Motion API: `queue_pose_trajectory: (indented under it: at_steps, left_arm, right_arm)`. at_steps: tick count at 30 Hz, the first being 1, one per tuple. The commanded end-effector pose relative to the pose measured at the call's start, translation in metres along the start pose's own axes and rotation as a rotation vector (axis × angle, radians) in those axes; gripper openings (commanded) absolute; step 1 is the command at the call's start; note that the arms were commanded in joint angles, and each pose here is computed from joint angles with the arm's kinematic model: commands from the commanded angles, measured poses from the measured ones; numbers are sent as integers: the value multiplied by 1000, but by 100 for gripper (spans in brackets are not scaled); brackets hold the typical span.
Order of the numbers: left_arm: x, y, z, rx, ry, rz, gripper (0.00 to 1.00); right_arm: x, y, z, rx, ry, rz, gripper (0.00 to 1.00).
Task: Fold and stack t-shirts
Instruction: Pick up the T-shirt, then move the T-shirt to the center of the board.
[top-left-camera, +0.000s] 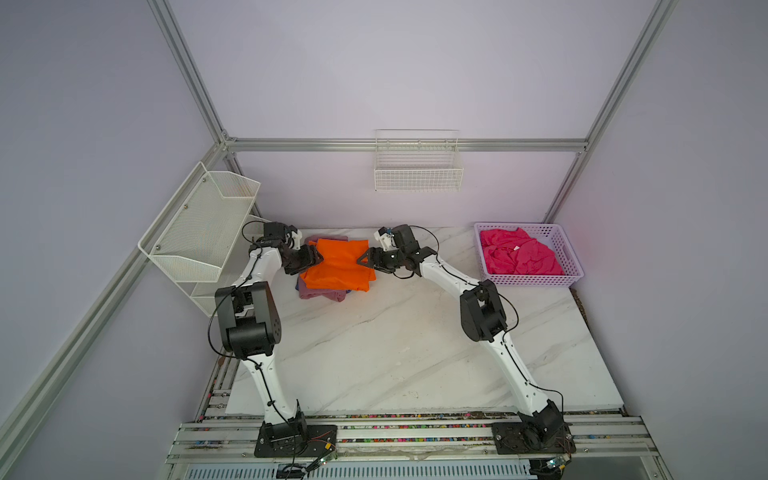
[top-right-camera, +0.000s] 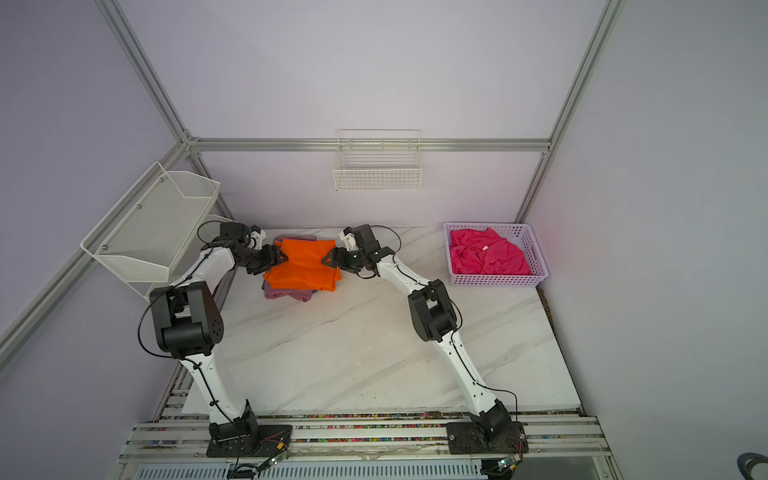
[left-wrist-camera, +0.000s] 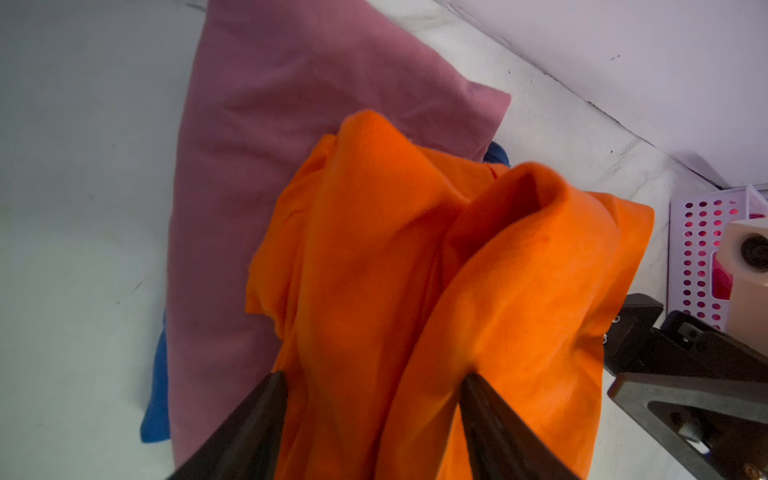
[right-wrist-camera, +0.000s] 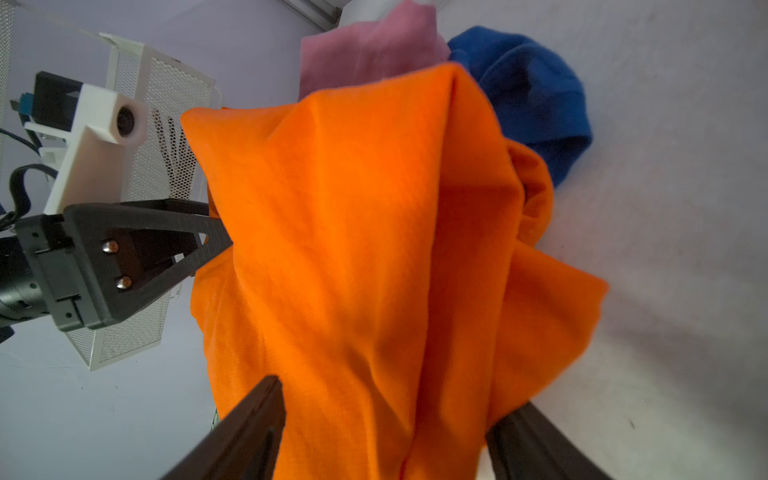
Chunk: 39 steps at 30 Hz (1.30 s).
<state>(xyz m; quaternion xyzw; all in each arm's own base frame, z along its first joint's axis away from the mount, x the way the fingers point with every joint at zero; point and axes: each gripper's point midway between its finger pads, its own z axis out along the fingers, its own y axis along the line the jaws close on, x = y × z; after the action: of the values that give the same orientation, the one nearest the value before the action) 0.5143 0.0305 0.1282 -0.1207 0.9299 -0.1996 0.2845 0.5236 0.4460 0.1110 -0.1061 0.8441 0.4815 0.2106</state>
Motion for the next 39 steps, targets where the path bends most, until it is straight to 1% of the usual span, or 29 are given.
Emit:
queue_pose_trajectory:
  at_steps: [1,4,7,12,15,17,18,19,20,21,22,24,25,26,30,34,39]
  left_arm:
    - [-37,-13,-42,-28,-165,33,73]
    - [-49,-13,-67,-86,-247,49,83]
    - [-58,-23,-90,-79,-314,66,83]
    - [-54,-45,-108,-25,-339,71,82]
    - [-45,-69,-108,41,-334,114,77]
    - [-38,-83,-103,83,-314,124,66]
    - [-32,-88,-98,101,-296,123,56]
    - [-26,-94,-90,117,-275,121,45]
    - [-20,-100,-84,140,-259,133,37]
    - [-12,-106,-75,156,-237,140,29]
    - [-6,-113,-66,163,-221,153,22]
    - [5,-128,-49,193,-185,178,11]
    - [10,-136,-40,212,-163,188,5]
    - [13,-141,-32,226,-144,194,0]
    - [21,-157,-11,241,-107,212,0]
    - [22,-143,-2,163,-122,177,0]
    - [20,-120,13,62,-156,135,0]
  right_arm:
    - [-26,18,-20,-8,-72,-57,84]
    - [-40,31,-34,-23,-109,-82,86]
    - [-51,35,-48,-16,-132,-101,87]
    - [-58,31,-74,20,-156,-121,88]
    - [-59,24,-92,46,-170,-127,88]
    - [-61,19,-104,70,-178,-134,85]
    - [-60,13,-110,91,-180,-135,84]
    - [-59,8,-116,108,-183,-135,82]
    - [-58,5,-121,117,-184,-133,72]
    - [-56,0,-124,125,-181,-128,57]
    - [-53,-5,-125,135,-174,-123,44]
    - [-45,-14,-124,151,-152,-109,11]
    - [-41,-18,-122,157,-138,-105,0]
    - [-38,-21,-121,162,-127,-100,0]
    - [-28,-27,-122,183,-101,-108,0]
    - [-26,-37,-132,219,-109,-107,0]
    - [-25,-45,-141,219,-110,-86,0]
